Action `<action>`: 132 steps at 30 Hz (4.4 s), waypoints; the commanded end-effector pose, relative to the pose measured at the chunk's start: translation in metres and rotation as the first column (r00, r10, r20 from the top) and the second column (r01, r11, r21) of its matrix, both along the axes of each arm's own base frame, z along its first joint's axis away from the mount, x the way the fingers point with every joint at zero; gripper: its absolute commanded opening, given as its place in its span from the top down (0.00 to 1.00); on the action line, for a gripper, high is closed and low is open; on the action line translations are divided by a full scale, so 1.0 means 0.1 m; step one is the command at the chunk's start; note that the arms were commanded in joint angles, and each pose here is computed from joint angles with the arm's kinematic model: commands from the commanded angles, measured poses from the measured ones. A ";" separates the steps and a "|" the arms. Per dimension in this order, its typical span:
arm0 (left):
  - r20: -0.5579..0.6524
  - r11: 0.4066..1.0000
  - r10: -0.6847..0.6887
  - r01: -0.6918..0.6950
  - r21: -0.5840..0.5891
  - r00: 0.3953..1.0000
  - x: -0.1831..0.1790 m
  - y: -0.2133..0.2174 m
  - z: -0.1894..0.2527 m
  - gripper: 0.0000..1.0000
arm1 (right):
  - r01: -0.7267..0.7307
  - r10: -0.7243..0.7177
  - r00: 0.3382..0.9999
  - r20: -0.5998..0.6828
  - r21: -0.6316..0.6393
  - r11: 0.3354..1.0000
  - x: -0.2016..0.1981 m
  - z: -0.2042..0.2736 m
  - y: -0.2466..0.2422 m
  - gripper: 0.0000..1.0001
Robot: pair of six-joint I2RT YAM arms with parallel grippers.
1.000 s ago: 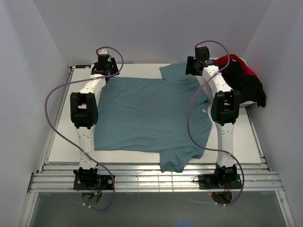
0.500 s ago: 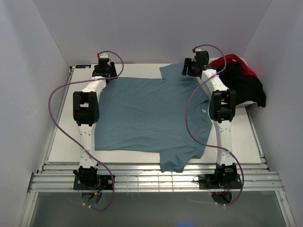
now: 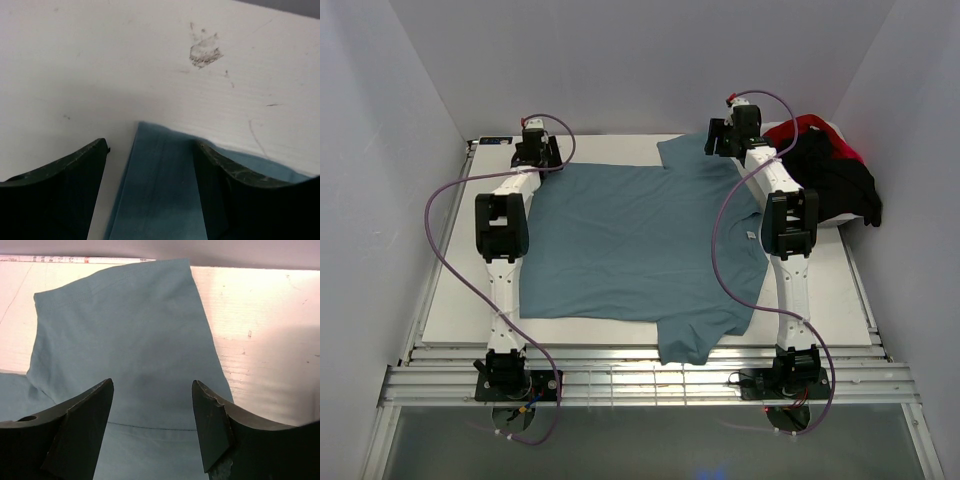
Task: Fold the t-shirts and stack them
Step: Grap the side of the flattened tshirt furthest away from the robot with both arms
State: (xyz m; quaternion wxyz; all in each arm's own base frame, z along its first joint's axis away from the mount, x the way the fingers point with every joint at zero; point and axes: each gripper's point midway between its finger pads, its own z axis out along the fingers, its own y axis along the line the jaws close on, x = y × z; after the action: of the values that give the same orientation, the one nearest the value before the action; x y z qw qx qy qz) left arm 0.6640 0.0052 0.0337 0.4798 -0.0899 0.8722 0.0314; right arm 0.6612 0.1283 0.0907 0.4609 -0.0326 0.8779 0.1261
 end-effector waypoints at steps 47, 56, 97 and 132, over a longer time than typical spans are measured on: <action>0.005 0.988 -0.027 0.028 -0.149 1.000 0.08 -0.18 0.01 0.73 | 0.153 -0.138 0.988 0.073 -0.278 0.948 0.15 -0.33 -0.31 0.74; 0.087 0.993 0.036 -0.026 -0.113 0.996 0.00 -0.04 0.37 0.76 | 0.126 -0.099 0.988 0.121 -0.244 0.962 -0.03 0.14 -0.19 0.84; 0.234 0.984 -0.005 0.046 -0.170 0.972 -0.26 -0.19 0.81 0.23 | -0.065 0.008 0.988 -0.152 -0.375 0.925 -1.85 0.07 0.04 0.92; 0.070 0.994 0.002 0.006 -0.110 0.998 0.09 -0.11 -0.08 0.67 | -0.071 0.019 0.989 -0.145 -0.365 0.928 -1.76 -0.03 0.14 0.92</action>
State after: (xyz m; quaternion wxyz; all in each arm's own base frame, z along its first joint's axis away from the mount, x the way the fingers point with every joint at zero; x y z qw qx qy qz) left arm 0.6805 -0.0051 0.0338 0.5286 -0.1196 0.8399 -0.0288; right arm 0.4764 0.1367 0.0746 0.3568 -0.1348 0.9238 -0.0320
